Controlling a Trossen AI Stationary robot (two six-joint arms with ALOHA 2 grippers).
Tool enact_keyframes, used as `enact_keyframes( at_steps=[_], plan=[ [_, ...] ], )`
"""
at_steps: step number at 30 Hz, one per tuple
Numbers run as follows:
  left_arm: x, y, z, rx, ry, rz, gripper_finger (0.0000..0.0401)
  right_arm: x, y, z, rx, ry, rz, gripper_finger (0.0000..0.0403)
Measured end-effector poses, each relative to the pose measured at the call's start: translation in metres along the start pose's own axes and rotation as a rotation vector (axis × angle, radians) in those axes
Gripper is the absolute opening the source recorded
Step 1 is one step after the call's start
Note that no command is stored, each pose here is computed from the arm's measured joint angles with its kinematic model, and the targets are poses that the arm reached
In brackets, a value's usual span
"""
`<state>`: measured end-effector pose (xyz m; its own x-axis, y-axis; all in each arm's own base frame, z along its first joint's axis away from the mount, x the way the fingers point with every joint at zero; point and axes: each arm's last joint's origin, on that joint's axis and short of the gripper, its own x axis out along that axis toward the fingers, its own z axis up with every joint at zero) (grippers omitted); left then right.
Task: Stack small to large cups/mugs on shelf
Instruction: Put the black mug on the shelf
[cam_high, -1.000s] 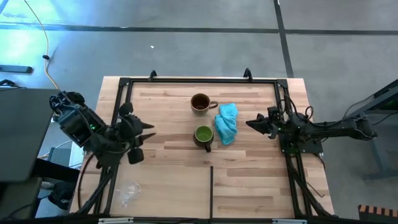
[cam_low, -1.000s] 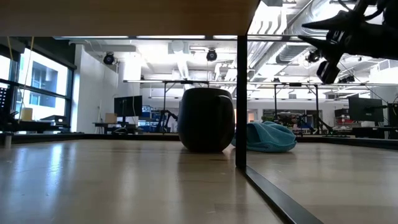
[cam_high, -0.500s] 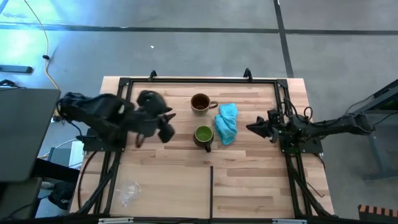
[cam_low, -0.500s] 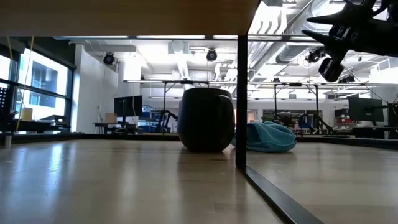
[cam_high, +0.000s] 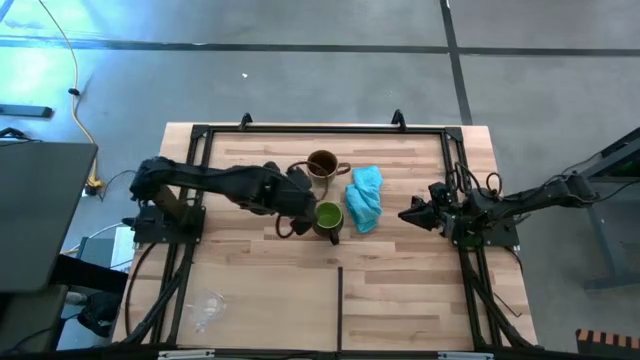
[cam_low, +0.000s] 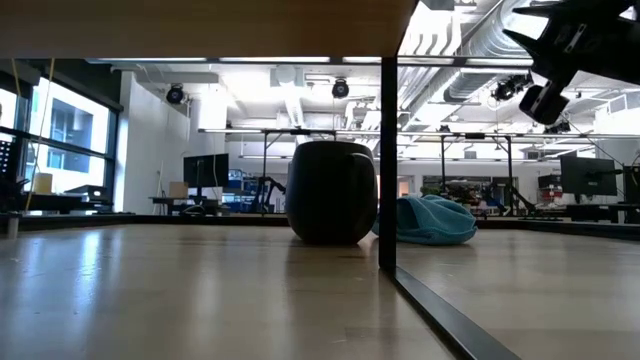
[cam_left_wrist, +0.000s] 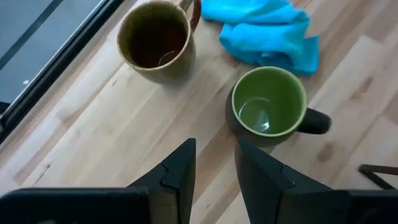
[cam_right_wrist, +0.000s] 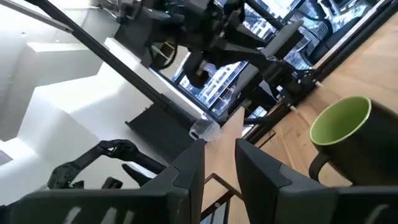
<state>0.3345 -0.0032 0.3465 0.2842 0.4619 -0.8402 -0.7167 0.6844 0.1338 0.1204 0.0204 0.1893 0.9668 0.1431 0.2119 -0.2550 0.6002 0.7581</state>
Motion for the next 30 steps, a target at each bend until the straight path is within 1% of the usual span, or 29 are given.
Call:
enact_keyframes(
  at_steps=[4,7,9,13,19,22,26,28,30],
  plan=[
    [0.011,-0.01,0.006,-0.023,-0.019,-0.034,0.0101,0.0,0.0,-0.001,0.0,0.007,-0.005,0.0081],
    [0.016,-0.013,0.011,-0.052,-0.022,-0.087,0.0101,0.0,-0.001,-0.001,0.001,0.008,-0.01,0.0081],
    [0.017,-0.013,0.016,-0.073,-0.015,-0.146,0.0101,0.0,-0.001,-0.001,0.001,0.004,-0.014,0.0081],
    [0.023,-0.007,0.026,-0.118,0.014,-0.217,0.0102,0.0,-0.001,0.0,0.011,-0.01,-0.026,0.0081],
    [0.033,0.01,0.037,-0.17,0.05,-0.217,0.0102,0.0,-0.002,-0.001,0.008,-0.008,-0.029,0.0081],
    [0.038,0.019,0.042,-0.178,0.076,-0.24,0.0102,0.0,-0.003,-0.002,0.007,0.001,-0.04,0.0081],
    [0.043,0.028,0.048,-0.179,0.115,-0.304,0.0102,0.0,-0.005,-0.004,0.006,0.024,-0.068,0.0081],
    [0.043,0.027,0.049,-0.159,0.126,-0.335,0.0102,0.0,-0.007,-0.005,0.008,0.04,-0.088,0.0081],
    [0.043,0.026,0.048,-0.113,0.136,-0.363,0.0102,-0.001,-0.009,-0.007,0.017,0.057,-0.11,0.0081]
  ],
)
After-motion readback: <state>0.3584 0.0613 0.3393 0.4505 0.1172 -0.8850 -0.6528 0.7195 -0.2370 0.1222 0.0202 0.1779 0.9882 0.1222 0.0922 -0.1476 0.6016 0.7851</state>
